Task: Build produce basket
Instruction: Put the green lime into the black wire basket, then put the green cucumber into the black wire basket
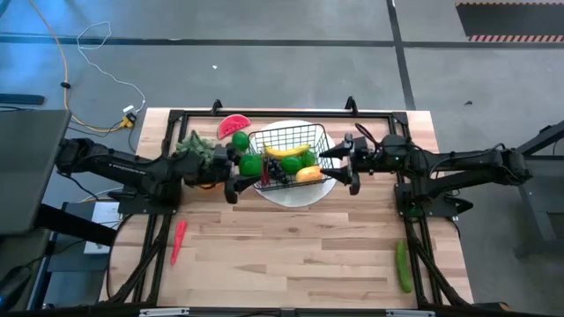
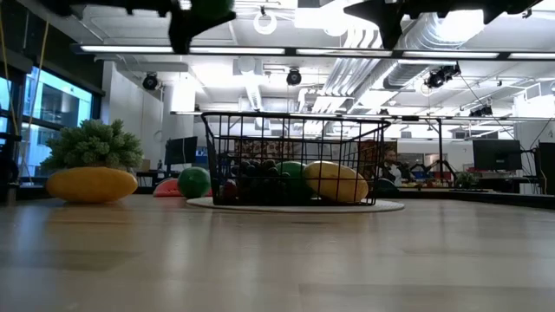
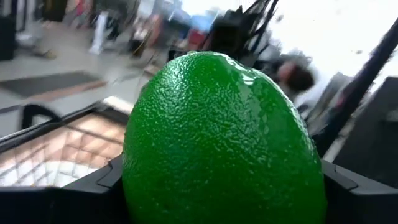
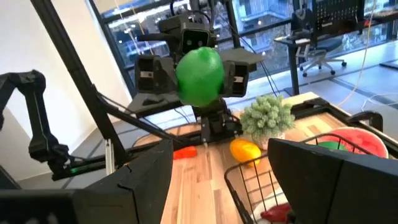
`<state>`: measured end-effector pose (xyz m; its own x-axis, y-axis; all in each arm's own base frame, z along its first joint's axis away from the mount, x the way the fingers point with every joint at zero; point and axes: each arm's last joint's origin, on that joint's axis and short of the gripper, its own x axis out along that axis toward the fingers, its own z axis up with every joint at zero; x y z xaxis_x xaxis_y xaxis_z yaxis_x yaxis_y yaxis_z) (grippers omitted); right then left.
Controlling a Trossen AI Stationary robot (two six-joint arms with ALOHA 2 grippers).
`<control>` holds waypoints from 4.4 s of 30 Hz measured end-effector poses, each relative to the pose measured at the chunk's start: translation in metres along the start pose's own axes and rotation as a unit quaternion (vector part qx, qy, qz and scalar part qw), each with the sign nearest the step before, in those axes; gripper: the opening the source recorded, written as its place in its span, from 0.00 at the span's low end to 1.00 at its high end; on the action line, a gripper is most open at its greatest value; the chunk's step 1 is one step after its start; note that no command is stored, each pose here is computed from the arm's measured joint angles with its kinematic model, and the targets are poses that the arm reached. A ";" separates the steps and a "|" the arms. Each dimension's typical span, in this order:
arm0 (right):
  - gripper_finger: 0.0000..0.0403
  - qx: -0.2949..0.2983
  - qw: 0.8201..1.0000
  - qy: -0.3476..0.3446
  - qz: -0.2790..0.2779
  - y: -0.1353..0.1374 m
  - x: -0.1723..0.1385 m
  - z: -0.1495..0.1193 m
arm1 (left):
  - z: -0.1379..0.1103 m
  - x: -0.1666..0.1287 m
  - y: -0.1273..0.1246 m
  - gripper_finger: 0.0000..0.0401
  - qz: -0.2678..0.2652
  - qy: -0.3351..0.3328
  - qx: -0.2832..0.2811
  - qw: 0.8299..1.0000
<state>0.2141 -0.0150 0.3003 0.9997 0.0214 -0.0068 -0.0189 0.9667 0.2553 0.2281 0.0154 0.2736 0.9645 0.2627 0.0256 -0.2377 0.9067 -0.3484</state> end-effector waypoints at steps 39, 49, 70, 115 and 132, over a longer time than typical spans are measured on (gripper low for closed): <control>0.61 0.003 1.000 -0.029 0.007 0.001 0.000 0.006 | -0.024 0.139 0.072 0.70 0.194 0.525 0.058 0.827; 0.61 0.014 1.000 -0.016 0.004 0.001 0.000 0.003 | -0.026 0.138 0.068 0.74 0.139 0.544 0.087 0.823; 0.61 0.023 1.000 -0.019 -0.009 0.000 0.000 0.003 | -0.027 0.132 0.070 0.76 0.168 0.563 0.097 0.803; 0.61 0.014 1.000 -0.019 -0.009 0.000 0.000 0.003 | 0.089 0.122 0.003 0.96 0.004 0.322 0.085 0.943; 0.61 -0.011 1.000 -0.026 -0.008 0.000 0.000 0.005 | 0.014 0.011 0.001 0.96 -0.019 0.074 0.028 0.997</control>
<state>0.2140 -0.0158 0.3048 0.9992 -0.0074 0.0390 -0.0020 0.9720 0.2350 0.2369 0.0235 0.2869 0.9783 0.1797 -0.1027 -0.2026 0.9329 -0.2977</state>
